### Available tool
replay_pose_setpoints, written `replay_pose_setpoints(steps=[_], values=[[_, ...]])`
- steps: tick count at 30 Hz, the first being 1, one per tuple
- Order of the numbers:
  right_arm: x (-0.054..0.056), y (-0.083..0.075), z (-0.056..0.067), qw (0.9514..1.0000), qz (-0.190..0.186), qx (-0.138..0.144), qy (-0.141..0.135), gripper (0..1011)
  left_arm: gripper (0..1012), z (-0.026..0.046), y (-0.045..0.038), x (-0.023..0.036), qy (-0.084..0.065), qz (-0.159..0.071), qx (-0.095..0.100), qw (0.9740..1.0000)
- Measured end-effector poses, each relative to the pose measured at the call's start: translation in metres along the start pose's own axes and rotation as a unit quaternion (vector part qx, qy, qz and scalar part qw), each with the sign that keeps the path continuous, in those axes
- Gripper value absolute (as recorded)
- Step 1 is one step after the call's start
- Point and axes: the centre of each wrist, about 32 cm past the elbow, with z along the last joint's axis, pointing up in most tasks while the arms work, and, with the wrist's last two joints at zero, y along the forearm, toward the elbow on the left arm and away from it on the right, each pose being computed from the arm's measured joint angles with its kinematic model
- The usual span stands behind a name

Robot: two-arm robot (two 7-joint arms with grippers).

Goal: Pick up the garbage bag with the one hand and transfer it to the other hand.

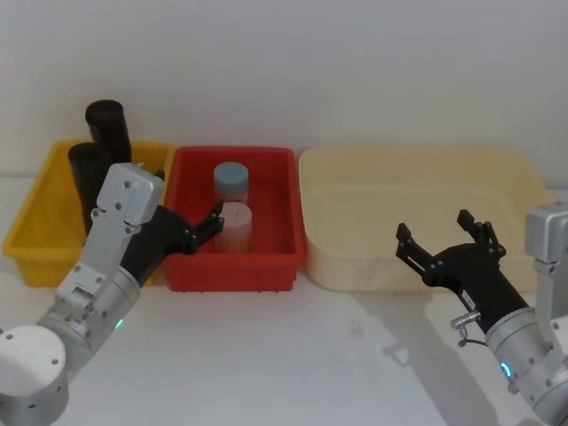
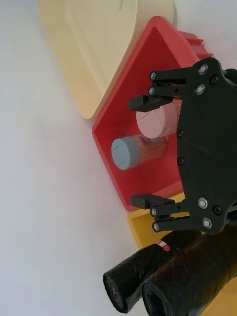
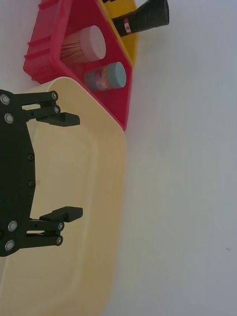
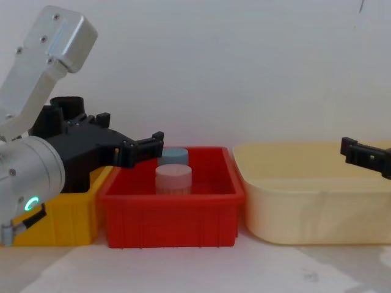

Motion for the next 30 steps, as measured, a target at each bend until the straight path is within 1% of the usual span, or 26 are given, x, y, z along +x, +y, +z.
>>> replay_pose_setpoints(steps=[30], values=[[0.0000, 0.0000, 0.0000, 1.0000, 0.000, 0.000, 0.000, 999, 1001, 0.0000, 0.0000, 0.0000, 0.000, 0.000, 0.000, 1.0000]])
